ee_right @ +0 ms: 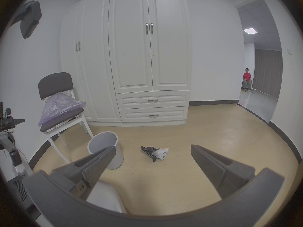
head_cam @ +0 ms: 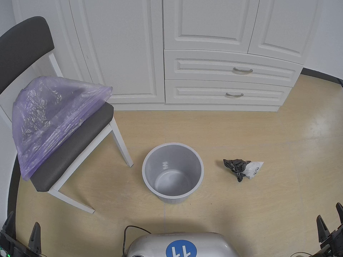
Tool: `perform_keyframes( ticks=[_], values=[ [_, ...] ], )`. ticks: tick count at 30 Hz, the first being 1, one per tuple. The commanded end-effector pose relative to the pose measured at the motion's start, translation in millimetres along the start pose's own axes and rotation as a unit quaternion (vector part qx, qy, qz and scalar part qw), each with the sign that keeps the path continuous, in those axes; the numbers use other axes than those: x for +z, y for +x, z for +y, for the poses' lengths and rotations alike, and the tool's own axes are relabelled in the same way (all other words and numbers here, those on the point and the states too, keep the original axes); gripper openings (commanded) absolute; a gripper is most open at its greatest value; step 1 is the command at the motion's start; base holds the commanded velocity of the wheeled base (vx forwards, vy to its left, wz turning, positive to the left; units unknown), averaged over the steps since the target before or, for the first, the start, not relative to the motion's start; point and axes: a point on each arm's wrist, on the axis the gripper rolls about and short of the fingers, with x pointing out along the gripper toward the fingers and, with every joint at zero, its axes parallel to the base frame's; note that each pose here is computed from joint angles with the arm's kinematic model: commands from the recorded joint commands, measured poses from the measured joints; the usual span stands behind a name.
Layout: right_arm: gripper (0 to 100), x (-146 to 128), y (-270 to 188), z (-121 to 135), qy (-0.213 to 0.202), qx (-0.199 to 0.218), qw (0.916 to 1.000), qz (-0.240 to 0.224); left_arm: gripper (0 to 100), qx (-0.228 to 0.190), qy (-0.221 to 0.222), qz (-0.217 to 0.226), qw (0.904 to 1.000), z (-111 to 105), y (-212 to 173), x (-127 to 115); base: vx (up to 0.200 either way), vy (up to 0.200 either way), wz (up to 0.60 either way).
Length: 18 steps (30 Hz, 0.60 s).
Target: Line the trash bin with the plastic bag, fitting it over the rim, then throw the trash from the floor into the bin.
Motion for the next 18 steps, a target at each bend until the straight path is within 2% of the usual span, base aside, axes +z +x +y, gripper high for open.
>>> perform_keyframes(
  ticks=[1,4,5,6,7,12,13,14,16,18],
  values=[
    [100,-4.2,-0.2,-0.1,-0.002,-0.001,1.0,-0.002,100,0.0,0.0,-0.001,1.0,0.3,-0.1,-5.1,0.0,0.0,0.0],
    [100,-3.9,-0.1,0.0,-0.02,0.0,0.9998,-0.003,100,-0.001,0.011,0.0,0.9999,0.2,-0.1,-5.3,0.0,0.0,0.0],
    [100,-3.7,-0.1,0.3,-0.038,0.004,0.9993,-0.003,100,-0.008,0.031,0.0,0.9995,-0.1,-0.1,-5.3,0.0,0.0,0.0],
    [100,-3.7,-0.1,0.3,-0.038,0.004,0.9993,-0.003,100,-0.008,0.031,0.0,0.9995,-0.1,-0.1,-5.3,0.0,0.0,0.0],
    [100,-3.8,-0.2,0.4,-0.043,0.008,0.999,-0.004,100,-0.018,0.051,-0.001,0.9985,-0.6,-0.1,-5.2,0.0,0.0,0.0],
    [100,-3.1,-0.2,0.5,-0.034,0.01,0.9994,-0.007,100,-0.023,0.043,-0.004,0.9988,-0.8,-0.1,-4.6,0.0,0.0,0.0],
    [100,-1.2,-0.5,0.5,-0.025,0.01,0.9995,-0.014,100,-0.022,0.037,-0.002,0.9991,-0.7,-0.1,-4.9,0.0,0.0,0.0],
    [100,7.3,-2.0,0.9,-0.008,0.014,0.999,-0.042,100,-0.016,0.034,-0.001,0.9993,-0.5,-0.1,-5.0,0.0,0.0,0.0],
    [100,25.4,-6.2,1.4,0.056,0.022,0.9923,-0.108,100,-0.002,0.021,-0.001,0.9998,0.1,-0.1,-5.2,0.0,0.0,0.0],
    [100,29.9,-7.6,1.5,0.086,0.026,0.9883,-0.124,100,-0.002,0.021,-0.002,0.9998,0.2,-0.1,-5.0,0.0,0.0,0.0]
  ],
)
